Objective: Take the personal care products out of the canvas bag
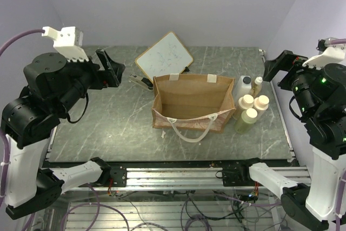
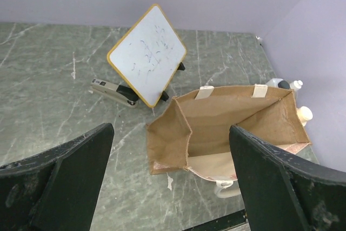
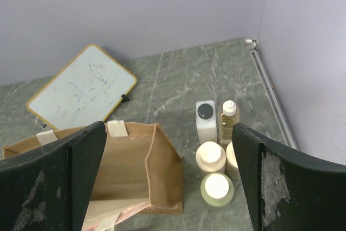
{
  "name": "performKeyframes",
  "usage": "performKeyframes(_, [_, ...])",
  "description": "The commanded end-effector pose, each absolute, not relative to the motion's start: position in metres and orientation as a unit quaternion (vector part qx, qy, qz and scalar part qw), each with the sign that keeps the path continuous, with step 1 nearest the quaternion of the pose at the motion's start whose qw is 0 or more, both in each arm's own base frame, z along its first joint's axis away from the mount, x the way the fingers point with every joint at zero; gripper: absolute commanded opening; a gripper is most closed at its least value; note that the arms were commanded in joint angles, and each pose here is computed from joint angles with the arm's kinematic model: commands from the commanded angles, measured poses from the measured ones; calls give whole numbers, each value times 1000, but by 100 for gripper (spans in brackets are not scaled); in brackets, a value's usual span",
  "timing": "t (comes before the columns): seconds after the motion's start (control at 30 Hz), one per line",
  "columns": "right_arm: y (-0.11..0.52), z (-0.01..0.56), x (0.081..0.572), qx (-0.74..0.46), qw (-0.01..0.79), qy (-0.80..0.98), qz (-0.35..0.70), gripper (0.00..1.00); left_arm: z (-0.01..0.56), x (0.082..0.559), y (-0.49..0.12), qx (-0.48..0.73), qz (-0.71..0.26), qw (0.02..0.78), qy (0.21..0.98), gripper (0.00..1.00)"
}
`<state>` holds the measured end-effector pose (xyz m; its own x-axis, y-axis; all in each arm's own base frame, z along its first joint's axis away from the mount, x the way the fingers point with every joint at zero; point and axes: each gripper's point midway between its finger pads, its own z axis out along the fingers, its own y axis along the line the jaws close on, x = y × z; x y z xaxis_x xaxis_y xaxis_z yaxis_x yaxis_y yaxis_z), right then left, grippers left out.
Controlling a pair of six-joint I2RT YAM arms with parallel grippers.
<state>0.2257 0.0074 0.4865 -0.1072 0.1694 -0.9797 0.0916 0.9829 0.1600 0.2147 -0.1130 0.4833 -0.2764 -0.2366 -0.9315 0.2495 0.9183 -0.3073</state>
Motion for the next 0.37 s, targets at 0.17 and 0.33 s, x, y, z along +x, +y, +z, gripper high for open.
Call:
performKeyframes(0.17, [4, 483, 227, 94, 656, 749, 19, 100, 482, 212, -99, -16, -183, 609, 772, 99])
performKeyframes(0.33, [6, 483, 227, 95, 658, 747, 28, 100, 477, 214, -101, -13, -181, 604, 776, 99])
